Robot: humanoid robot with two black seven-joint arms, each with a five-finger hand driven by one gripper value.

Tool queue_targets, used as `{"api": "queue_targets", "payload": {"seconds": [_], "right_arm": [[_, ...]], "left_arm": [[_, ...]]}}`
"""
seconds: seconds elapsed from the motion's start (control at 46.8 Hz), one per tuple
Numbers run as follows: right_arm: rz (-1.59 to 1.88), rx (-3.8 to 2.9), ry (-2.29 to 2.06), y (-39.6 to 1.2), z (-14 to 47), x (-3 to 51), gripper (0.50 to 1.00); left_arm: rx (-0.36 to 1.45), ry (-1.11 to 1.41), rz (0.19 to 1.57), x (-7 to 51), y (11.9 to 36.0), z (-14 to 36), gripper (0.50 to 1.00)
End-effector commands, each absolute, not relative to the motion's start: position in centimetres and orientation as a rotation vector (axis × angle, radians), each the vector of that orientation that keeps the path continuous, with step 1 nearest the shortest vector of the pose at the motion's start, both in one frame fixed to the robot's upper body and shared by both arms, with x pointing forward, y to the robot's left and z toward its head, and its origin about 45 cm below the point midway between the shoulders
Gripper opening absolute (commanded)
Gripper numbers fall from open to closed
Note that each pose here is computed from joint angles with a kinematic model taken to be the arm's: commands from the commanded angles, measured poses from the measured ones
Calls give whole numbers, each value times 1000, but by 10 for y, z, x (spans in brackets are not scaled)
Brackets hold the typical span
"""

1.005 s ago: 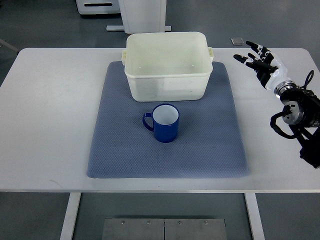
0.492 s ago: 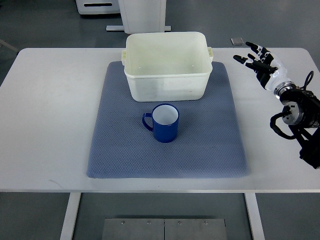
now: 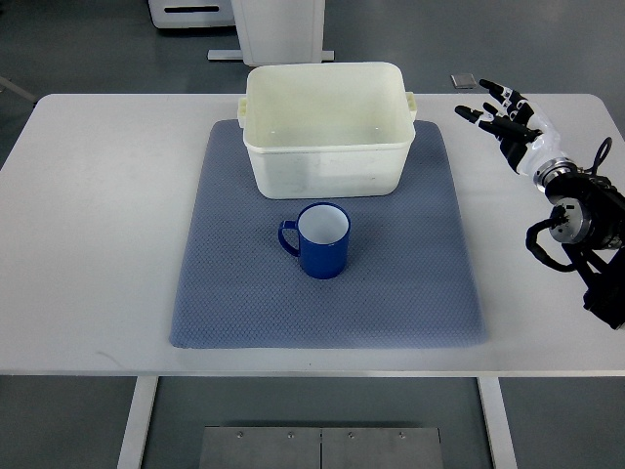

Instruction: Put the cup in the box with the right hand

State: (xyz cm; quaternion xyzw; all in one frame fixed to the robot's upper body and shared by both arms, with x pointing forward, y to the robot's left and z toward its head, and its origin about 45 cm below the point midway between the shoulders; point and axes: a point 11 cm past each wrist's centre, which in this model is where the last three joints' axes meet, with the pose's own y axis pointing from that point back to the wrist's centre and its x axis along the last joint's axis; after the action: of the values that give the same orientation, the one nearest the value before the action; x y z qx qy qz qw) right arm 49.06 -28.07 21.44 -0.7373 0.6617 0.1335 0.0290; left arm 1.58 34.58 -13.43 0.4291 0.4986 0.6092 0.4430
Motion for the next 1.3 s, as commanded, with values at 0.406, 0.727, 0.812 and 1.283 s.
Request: {"api": "queue_targets", "payload": {"seconds": [0.406, 0.727, 0.812, 1.283], "right_arm": [[422, -2283, 2026, -274, 213, 490, 998], [418, -2283, 2022, -273, 215, 491, 998], [418, -2283, 2018, -271, 215, 491, 998], [265, -2386, 1713, -223, 267, 477, 998]], "left_arm": [[1064, 1236, 1511, 16, 346, -134, 1000], [1064, 1236, 1511, 16, 346, -134, 1000], [1064, 1236, 1511, 16, 346, -134, 1000], [1064, 1236, 1511, 16, 346, -134, 1000]]}}
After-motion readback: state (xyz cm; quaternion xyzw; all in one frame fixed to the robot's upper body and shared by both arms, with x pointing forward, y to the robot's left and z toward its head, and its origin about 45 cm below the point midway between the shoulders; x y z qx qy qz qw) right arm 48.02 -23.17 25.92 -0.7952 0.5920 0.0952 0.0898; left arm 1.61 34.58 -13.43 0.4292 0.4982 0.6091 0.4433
